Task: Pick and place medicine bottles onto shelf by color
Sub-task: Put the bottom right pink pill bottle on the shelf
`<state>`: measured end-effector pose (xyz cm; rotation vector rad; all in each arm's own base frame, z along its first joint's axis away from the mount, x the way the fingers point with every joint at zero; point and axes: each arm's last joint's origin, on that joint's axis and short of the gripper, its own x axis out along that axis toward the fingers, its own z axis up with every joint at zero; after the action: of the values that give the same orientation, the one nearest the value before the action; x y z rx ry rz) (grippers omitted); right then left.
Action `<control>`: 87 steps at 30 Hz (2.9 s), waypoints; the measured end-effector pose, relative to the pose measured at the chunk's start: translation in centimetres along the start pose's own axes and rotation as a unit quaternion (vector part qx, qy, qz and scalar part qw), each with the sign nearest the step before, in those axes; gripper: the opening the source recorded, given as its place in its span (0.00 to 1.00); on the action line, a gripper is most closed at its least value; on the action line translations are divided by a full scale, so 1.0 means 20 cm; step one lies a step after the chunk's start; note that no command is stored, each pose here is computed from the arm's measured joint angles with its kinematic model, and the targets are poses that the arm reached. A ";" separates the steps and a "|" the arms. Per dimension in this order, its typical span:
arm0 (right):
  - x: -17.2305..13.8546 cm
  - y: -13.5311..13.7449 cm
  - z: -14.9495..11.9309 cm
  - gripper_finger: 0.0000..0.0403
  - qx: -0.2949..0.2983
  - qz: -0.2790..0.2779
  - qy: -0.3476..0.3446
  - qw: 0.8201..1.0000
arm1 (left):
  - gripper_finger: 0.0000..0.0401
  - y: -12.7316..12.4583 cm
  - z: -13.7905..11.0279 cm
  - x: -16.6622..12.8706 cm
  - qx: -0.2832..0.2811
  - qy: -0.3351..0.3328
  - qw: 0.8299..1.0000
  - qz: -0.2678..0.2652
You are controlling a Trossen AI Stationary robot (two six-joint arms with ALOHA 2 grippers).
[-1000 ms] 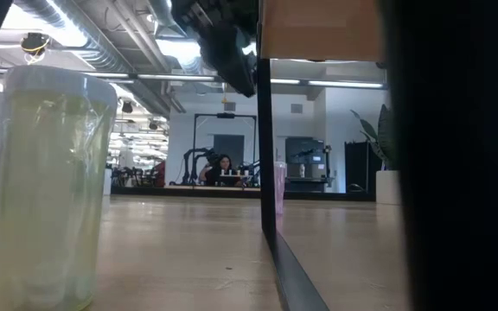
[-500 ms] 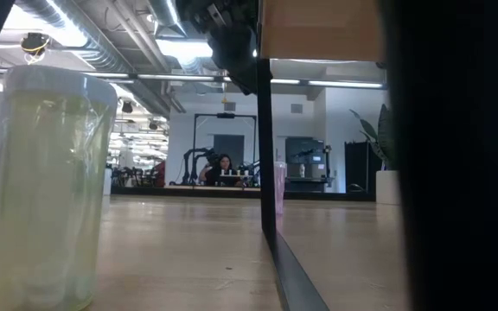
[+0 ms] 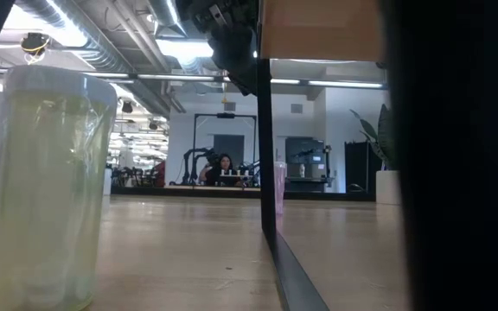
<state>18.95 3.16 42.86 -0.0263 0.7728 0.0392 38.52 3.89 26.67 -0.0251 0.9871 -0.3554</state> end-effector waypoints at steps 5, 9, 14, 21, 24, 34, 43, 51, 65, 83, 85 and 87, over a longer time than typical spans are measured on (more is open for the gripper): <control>0.00 -0.02 -0.05 0.44 -0.003 0.058 -0.094 0.994 | 0.12 0.01 0.02 0.00 0.008 -0.020 1.000 0.006; 0.04 -0.02 -0.09 0.44 -0.008 0.068 -0.094 0.993 | 0.12 0.01 0.03 0.00 0.013 -0.033 0.999 0.009; 0.07 -0.02 -0.10 0.44 -0.021 0.062 -0.084 0.994 | 0.12 0.01 0.04 0.00 0.015 -0.036 0.999 0.010; 0.07 -0.02 -0.10 0.44 -0.026 0.062 -0.084 0.994 | 0.12 0.01 0.04 0.00 0.003 -0.038 0.999 0.010; 0.07 -0.02 -0.10 0.44 -0.017 0.063 -0.084 0.994 | 0.12 0.01 0.04 0.00 0.002 -0.038 0.999 0.010; 0.07 -0.02 -0.10 0.44 -0.018 0.063 -0.084 0.994 | 0.12 0.01 0.04 0.00 0.001 -0.033 0.999 0.029; 0.07 -0.02 -0.10 0.44 -0.018 0.062 -0.084 0.994 | 0.12 0.02 0.02 0.00 -0.045 -0.015 0.997 0.054; 0.07 -0.02 -0.10 0.44 -0.017 0.062 -0.084 0.994 | 0.13 0.03 0.02 0.02 -0.081 -0.009 0.994 0.067; 0.07 -0.02 -0.10 0.44 -0.017 0.062 -0.084 0.994 | 0.53 0.04 0.01 0.01 -0.070 -0.001 0.992 0.103; 0.07 -0.02 -0.10 0.44 -0.018 0.062 -0.084 0.994 | 0.72 0.06 -0.04 0.08 -0.069 0.003 0.989 0.131; 0.07 -0.02 -0.10 0.44 -0.018 0.062 -0.084 0.994 | 0.72 0.06 -0.05 0.11 -0.064 -0.006 0.989 0.132; 0.07 -0.02 -0.10 0.44 -0.018 0.062 -0.084 0.994 | 0.72 0.06 -0.07 0.13 -0.062 -0.012 0.989 0.132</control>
<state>18.51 2.70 40.43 -0.0096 0.6044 0.1719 39.03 4.47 23.51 -0.0114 0.9749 -0.0493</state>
